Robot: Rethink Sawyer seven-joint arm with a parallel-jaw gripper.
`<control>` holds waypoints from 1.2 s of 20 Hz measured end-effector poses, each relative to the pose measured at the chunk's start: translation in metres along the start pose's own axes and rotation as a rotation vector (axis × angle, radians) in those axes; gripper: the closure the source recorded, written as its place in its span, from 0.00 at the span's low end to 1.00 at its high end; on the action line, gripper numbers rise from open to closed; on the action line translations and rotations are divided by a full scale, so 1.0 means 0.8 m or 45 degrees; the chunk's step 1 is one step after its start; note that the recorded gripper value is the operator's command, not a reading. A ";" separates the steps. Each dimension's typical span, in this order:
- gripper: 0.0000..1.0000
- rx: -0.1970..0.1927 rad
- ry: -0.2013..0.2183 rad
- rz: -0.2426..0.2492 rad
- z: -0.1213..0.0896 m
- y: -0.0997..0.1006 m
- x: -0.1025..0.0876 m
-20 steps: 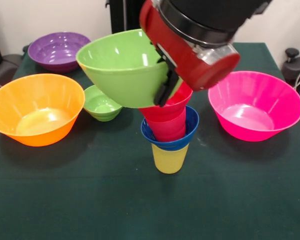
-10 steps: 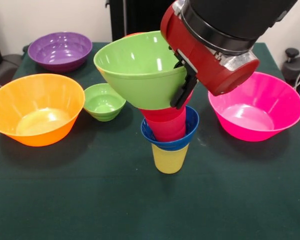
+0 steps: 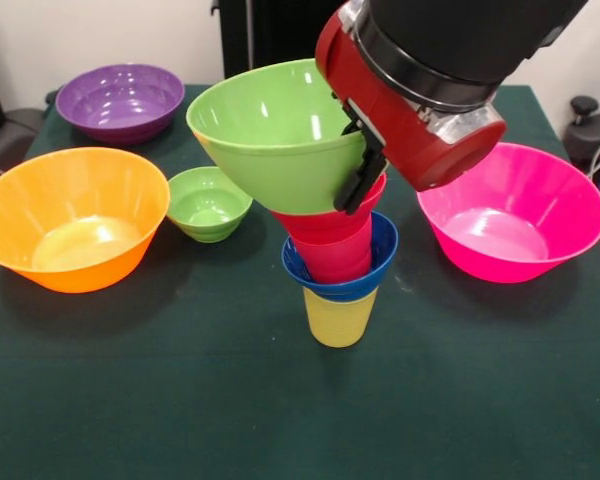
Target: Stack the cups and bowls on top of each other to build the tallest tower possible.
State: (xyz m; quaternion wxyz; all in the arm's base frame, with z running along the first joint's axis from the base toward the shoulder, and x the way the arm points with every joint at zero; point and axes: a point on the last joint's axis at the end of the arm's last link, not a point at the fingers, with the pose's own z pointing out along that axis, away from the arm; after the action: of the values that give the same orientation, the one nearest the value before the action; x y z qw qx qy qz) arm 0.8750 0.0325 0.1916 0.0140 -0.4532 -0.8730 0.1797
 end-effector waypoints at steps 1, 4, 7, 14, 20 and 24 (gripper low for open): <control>1.00 0.005 0.005 0.004 0.002 -0.001 0.000; 1.00 0.019 0.022 0.013 0.008 -0.004 0.003; 1.00 0.044 0.047 0.022 0.016 -0.006 0.014; 1.00 0.071 0.073 0.027 0.016 -0.006 0.038; 1.00 0.070 0.069 0.011 0.011 0.001 0.052; 1.00 0.070 0.066 0.002 0.009 0.005 0.060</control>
State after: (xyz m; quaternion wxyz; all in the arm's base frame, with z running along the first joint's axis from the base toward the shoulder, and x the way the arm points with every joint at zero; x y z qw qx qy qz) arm 0.8483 0.0705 0.1771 0.0489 -0.4576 -0.8668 0.1919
